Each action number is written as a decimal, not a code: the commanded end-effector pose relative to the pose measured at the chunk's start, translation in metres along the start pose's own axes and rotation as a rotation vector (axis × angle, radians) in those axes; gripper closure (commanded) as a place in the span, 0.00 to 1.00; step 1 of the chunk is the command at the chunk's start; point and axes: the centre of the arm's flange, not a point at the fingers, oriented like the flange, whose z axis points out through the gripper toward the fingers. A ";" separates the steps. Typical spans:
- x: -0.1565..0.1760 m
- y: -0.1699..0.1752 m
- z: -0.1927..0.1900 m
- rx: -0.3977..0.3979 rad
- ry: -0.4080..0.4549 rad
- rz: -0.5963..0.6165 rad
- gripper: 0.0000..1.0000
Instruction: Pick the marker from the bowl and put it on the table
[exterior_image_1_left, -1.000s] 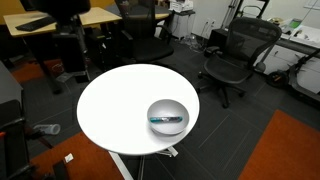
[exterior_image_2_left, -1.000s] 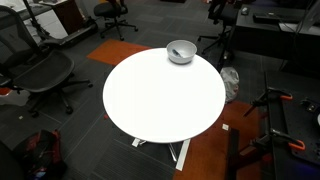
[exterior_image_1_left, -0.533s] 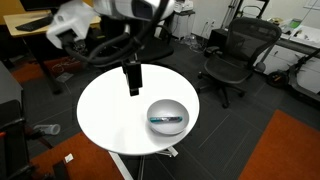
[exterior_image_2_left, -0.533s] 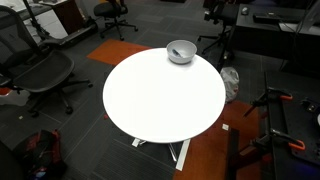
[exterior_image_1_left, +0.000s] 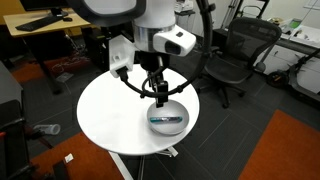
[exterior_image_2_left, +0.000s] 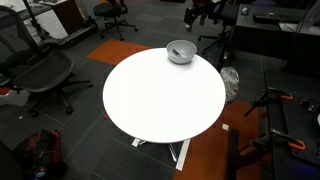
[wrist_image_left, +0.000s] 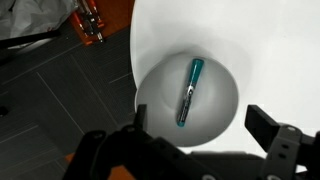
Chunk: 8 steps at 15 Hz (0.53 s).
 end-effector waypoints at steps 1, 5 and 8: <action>0.034 -0.003 0.021 0.026 0.009 0.049 0.00; 0.054 -0.002 0.047 0.035 0.006 0.077 0.00; 0.066 0.001 0.066 0.037 0.002 0.101 0.00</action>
